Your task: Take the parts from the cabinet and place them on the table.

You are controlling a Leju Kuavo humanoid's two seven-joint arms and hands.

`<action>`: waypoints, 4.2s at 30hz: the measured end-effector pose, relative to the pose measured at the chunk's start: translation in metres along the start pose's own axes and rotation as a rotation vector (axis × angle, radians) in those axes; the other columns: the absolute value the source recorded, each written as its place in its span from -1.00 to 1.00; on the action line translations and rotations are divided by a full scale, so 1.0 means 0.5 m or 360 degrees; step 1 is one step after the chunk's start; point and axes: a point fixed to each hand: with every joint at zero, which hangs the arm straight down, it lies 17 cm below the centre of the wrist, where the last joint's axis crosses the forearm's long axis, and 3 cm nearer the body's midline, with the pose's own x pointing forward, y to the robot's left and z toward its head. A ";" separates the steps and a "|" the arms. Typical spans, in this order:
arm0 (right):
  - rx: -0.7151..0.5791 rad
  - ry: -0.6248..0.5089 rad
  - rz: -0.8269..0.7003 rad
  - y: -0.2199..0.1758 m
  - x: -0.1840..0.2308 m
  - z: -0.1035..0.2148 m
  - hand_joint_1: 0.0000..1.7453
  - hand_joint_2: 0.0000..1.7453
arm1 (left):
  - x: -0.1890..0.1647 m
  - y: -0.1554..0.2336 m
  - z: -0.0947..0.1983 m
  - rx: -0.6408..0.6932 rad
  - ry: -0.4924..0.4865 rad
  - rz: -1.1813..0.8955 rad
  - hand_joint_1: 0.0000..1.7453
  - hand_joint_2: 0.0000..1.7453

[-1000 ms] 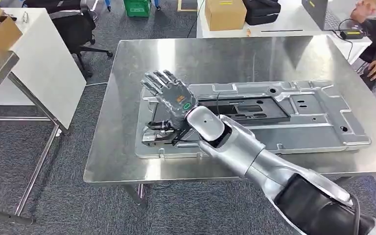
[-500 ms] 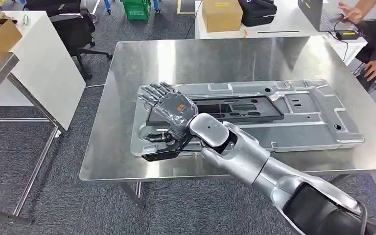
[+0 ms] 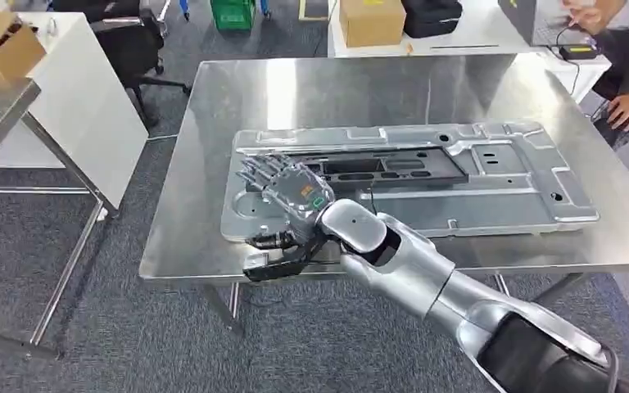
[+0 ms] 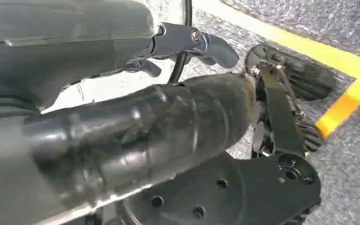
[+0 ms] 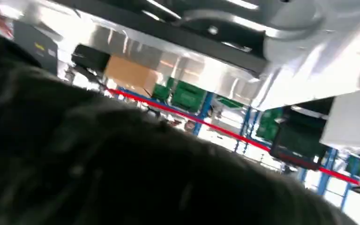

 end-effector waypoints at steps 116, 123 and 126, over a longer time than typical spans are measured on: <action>0.1906 0.0973 -0.0966 0.802 0.314 0.752 -1.00 1.00 | 0.015 0.022 -0.010 0.0129 0.0092 -0.0247 -1.00 -1.00; 0.1895 0.0928 -0.0986 0.801 0.326 0.745 -1.00 1.00 | 0.023 0.026 -0.010 0.0135 0.0086 -0.0264 -1.00 -1.00; 0.1880 0.0916 -0.0993 0.799 0.328 0.730 -1.00 1.00 | 0.018 0.037 -0.007 0.0150 0.0095 -0.0275 -1.00 -1.00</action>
